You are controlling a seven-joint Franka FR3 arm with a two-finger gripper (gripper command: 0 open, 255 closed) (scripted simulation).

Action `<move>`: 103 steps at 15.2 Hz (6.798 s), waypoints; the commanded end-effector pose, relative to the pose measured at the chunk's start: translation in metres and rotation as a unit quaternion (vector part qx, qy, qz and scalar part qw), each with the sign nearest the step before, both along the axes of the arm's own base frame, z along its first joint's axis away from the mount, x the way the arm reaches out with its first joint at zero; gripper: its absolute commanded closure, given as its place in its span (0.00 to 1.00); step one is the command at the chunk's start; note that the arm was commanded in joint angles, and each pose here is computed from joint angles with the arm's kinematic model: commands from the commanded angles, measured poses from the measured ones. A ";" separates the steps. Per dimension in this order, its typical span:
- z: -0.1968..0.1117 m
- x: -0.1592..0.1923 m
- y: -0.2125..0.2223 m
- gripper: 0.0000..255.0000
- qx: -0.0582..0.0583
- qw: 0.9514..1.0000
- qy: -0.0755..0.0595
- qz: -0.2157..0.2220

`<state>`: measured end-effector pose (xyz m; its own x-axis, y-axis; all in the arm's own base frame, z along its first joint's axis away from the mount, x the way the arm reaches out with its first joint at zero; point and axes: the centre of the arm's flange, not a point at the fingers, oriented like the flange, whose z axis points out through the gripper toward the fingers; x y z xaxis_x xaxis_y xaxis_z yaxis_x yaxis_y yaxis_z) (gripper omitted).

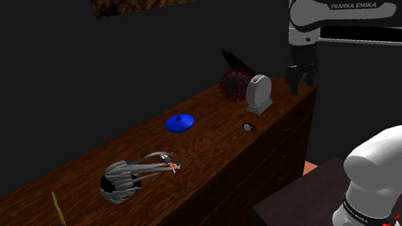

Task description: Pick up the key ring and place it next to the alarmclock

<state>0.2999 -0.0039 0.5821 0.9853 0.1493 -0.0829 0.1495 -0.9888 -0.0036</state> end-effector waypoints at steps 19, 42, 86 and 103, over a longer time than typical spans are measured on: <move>-0.098 0.077 0.194 0.00 0.018 0.999 -0.026 0.011; -0.206 0.175 0.449 0.00 0.041 0.997 -0.059 0.025; -0.161 0.181 0.463 1.00 0.042 0.997 -0.060 0.026; -0.071 0.181 0.463 1.00 0.042 0.997 -0.060 0.026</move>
<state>0.4806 0.4585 0.5051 0.9781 0.2019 0.0503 0.2049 -0.9767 -0.0643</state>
